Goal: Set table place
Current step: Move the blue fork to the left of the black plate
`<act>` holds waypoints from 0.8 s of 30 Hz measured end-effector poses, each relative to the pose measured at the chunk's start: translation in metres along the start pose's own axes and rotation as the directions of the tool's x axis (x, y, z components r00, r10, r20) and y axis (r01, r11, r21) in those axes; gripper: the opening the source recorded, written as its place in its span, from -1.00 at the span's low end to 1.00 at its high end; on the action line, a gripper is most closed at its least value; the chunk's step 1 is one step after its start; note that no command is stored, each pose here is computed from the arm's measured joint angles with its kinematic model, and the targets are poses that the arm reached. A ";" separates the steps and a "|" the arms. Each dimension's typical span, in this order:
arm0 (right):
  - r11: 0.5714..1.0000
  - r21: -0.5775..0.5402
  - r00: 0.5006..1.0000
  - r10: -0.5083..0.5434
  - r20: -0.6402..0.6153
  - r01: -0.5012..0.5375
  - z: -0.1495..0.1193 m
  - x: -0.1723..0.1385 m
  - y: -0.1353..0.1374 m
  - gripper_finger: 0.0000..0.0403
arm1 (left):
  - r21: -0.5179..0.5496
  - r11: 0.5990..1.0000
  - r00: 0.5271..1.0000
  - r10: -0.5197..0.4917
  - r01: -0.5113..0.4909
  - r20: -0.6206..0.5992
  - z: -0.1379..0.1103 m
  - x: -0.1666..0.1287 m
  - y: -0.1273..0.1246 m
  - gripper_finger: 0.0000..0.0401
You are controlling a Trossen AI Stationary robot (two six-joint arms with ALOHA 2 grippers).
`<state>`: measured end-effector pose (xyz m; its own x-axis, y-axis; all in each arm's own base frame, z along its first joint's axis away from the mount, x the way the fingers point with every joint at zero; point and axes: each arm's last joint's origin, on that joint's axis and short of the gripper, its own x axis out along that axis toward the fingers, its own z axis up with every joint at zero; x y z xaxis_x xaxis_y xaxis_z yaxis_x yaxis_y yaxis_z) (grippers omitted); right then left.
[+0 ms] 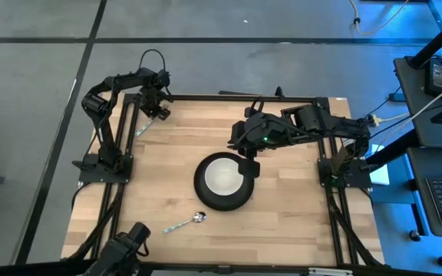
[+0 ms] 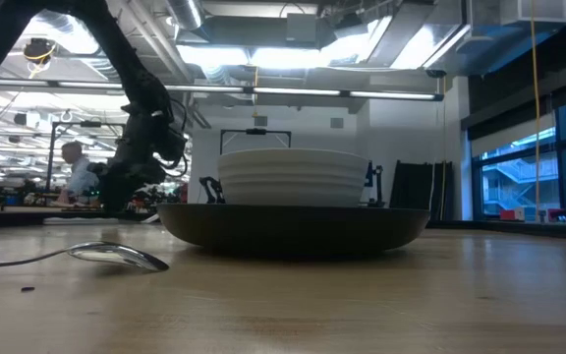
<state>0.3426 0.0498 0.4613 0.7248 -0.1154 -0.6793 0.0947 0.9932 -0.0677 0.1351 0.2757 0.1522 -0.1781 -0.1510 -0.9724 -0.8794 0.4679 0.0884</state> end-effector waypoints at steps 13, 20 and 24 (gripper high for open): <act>0.999 0.033 1.000 0.000 0.000 0.000 0.000 0.000 0.000 -0.71 | -0.078 0.996 0.999 -0.051 0.051 0.008 0.000 0.003 0.000 -0.59; 0.999 0.032 1.000 0.003 0.001 -0.003 0.000 0.000 0.001 -0.71 | -0.126 0.990 0.998 -0.064 0.064 0.003 0.001 0.005 0.004 -0.59; 0.999 0.047 1.000 0.003 0.001 -0.003 0.000 0.000 0.001 -0.71 | -0.146 0.985 0.993 -0.101 0.092 -0.060 0.005 0.019 0.000 -0.59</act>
<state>0.3425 0.0509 0.4614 0.7256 -0.1126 -0.6788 0.1245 0.9917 -0.0313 0.1338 0.2778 0.1326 -0.1145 -0.2498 -0.9615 -0.9471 0.3196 0.0297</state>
